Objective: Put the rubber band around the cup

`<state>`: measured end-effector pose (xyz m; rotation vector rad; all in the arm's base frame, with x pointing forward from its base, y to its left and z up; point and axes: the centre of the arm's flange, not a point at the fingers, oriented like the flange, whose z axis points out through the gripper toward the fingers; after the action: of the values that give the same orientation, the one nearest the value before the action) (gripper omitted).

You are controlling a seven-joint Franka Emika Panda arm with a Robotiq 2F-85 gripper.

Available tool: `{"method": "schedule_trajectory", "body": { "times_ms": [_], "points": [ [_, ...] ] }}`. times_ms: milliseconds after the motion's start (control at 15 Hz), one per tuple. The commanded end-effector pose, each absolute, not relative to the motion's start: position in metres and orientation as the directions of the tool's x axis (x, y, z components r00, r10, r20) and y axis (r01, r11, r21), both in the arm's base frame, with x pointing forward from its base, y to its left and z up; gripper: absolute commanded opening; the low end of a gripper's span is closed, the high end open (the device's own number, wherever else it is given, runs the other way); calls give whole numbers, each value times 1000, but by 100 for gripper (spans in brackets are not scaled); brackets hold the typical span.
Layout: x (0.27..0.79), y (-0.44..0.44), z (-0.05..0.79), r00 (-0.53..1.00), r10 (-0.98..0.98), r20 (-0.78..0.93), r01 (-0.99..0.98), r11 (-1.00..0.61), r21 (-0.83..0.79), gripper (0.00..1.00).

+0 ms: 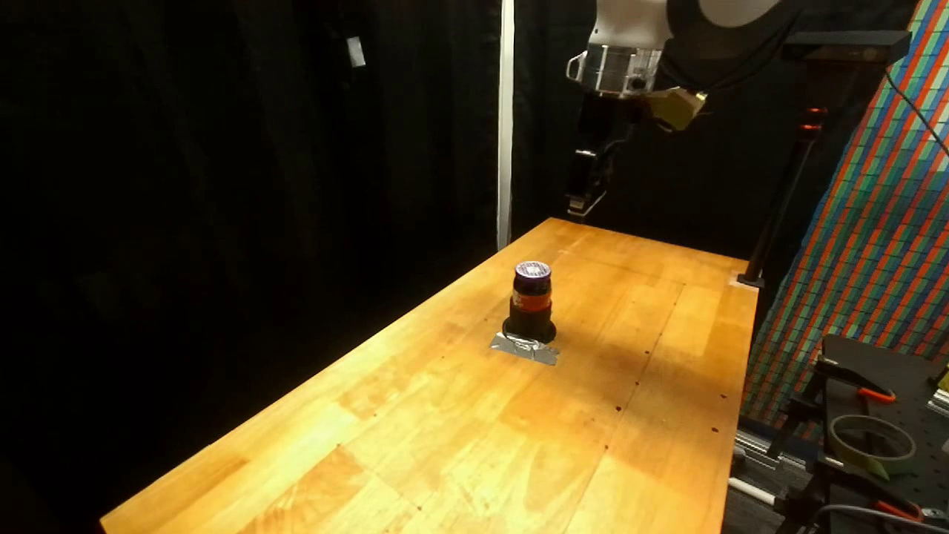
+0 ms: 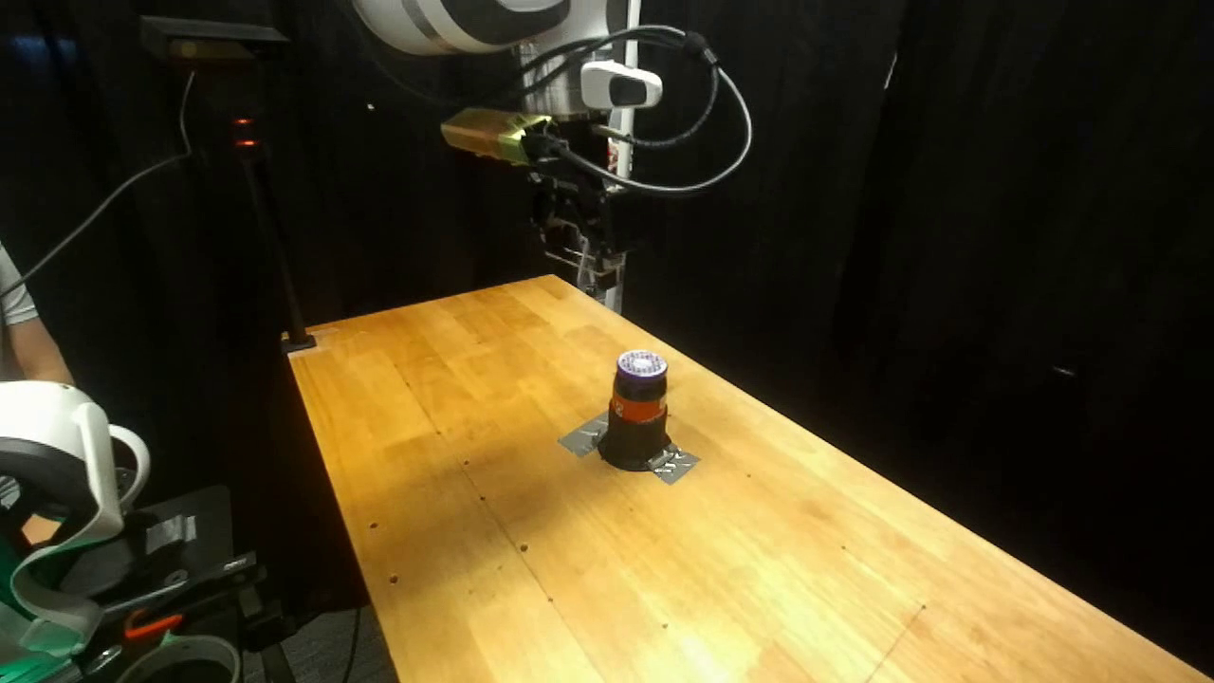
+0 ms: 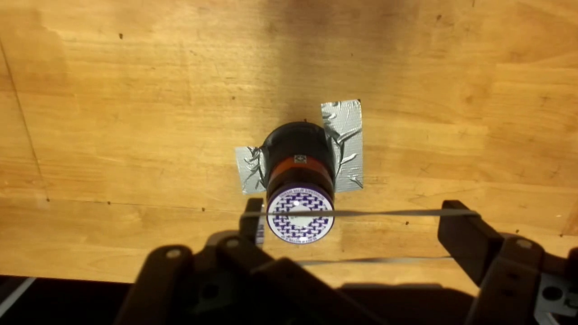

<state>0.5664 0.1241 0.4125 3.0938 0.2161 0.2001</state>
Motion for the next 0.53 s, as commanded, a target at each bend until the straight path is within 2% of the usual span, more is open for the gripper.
{"method": "schedule_trajectory", "body": {
  "times_ms": [0,467],
  "points": [
    [615,133,393,976,134,171,129,-991,37,100],
    [657,123,339,975,88,202,83,-996,34,100]
  ]
}}
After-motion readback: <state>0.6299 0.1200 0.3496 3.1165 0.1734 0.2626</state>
